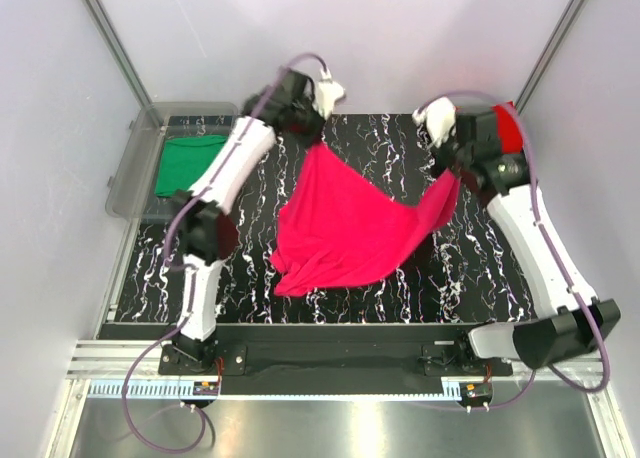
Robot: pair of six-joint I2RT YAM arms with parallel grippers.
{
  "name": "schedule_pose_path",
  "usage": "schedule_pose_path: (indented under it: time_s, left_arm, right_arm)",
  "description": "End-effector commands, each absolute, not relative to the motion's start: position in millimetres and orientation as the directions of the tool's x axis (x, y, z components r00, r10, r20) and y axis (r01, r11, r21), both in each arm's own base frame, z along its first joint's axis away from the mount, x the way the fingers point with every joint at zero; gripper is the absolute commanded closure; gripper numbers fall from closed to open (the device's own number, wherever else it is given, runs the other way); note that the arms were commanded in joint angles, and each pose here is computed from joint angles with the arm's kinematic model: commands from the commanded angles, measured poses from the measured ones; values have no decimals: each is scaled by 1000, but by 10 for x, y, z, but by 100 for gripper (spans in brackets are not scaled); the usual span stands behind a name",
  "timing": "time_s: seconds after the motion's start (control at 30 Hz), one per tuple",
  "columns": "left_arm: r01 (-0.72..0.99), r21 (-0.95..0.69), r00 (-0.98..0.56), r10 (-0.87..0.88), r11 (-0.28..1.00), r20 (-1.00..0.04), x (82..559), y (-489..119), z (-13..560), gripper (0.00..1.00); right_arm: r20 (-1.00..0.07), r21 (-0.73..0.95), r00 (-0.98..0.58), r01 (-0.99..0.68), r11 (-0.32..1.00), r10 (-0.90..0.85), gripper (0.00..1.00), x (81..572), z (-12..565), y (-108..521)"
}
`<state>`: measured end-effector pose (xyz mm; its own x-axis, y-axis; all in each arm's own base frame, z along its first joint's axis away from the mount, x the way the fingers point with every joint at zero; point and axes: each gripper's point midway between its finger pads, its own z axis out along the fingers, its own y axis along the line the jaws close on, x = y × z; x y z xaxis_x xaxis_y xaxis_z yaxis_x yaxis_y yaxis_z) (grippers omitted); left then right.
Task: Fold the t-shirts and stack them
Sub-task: Flatten the tshirt out
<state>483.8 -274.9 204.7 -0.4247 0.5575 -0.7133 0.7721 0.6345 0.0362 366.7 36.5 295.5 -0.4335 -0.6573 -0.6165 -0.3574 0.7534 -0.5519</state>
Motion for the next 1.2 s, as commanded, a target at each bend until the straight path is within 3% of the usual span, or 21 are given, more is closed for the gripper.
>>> schedule_pose_path:
  time_s: [0.0, 0.17, 0.33, 0.43, 0.67, 1.0, 1.17]
  left_arm:
    - [733, 137, -250, 451, 666, -857, 4596, -2525, 3335, 100]
    - [645, 197, -152, 377, 738, -914, 4242, -2086, 4164, 100]
    - [574, 210, -136, 345, 791, -929, 4005, -1735, 4414, 100]
    - [545, 199, -126, 314, 814, -941, 3949, -1619, 4552, 100]
    - [501, 262, 64, 266, 825, -962, 3551, -1466, 5275, 100]
    - [546, 311, 184, 251, 778, -950, 2967, -1414, 5538, 100]
    - [545, 337, 234, 246, 768, -941, 2694, -1349, 5639, 100]
  right_arm:
    - [-780, -455, -389, -184, 871, -490, 100, 4031, 3441, 245]
    - [-894, -237, -346, -178, 955, -286, 100, 4445, 3710, 360]
    - [-965, 3, -261, -112, 994, -26, 100, 4811, 4308, 310]
    - [-982, 75, -182, -134, 988, 50, 100, 4787, 4685, 333]
    - [-999, -45, 32, -239, 970, -38, 100, 4240, 5518, 452]
    - [-974, -185, 182, -317, 930, -132, 100, 3173, 5832, 573]
    - [-948, -249, 263, -266, 931, -178, 100, 2763, 5943, 502]
